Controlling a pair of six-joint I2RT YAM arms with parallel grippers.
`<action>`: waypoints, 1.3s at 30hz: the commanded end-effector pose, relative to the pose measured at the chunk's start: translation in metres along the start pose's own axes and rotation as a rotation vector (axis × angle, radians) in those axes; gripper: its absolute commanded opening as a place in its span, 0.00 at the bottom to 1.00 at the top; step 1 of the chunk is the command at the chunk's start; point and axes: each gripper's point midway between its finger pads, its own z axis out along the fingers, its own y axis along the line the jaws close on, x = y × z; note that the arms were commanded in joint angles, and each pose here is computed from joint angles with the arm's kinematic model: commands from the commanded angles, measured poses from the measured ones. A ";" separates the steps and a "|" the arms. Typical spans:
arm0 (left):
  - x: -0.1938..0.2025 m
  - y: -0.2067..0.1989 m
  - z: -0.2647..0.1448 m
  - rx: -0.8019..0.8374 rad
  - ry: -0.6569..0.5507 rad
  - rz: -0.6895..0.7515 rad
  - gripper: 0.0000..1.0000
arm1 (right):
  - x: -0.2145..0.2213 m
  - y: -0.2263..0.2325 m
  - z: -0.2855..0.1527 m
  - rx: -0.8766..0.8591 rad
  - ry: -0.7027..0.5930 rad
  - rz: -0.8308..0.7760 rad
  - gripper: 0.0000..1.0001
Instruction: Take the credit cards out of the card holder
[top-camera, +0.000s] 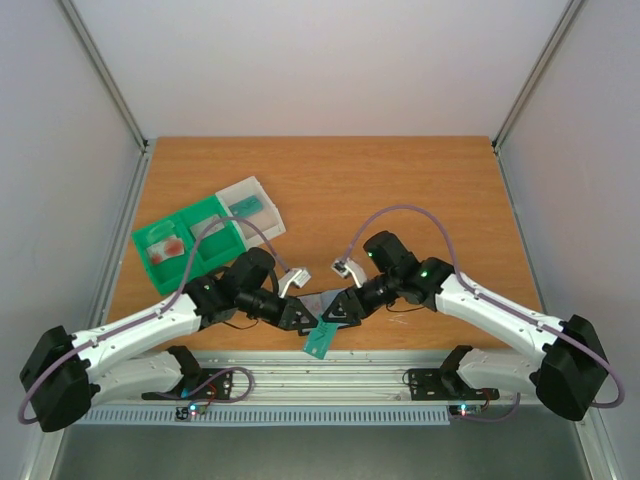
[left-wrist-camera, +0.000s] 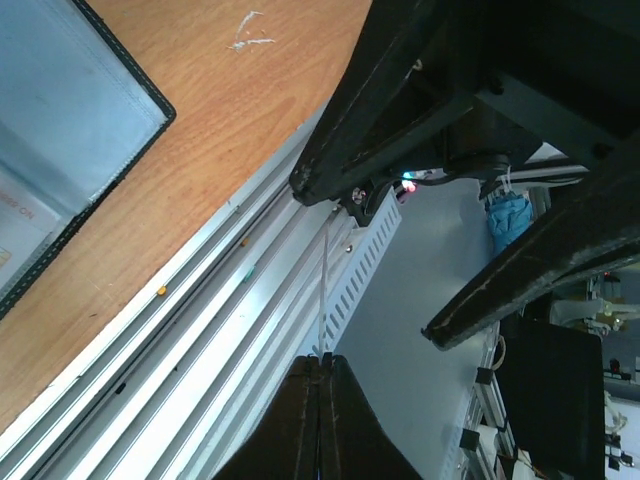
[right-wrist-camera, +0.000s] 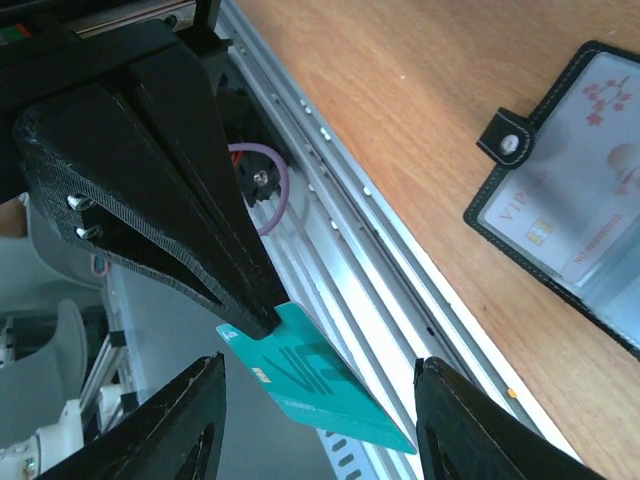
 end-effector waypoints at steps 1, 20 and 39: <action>-0.004 -0.020 -0.004 0.074 -0.017 0.085 0.00 | 0.003 0.009 0.005 -0.089 0.027 -0.018 0.51; -0.021 -0.028 -0.033 -0.029 -0.156 0.084 0.22 | 0.007 0.022 0.008 -0.218 0.014 -0.007 0.01; -0.033 -0.027 -0.140 -0.146 -0.684 -0.043 0.93 | -0.072 0.019 -0.042 -0.054 -0.391 0.245 0.01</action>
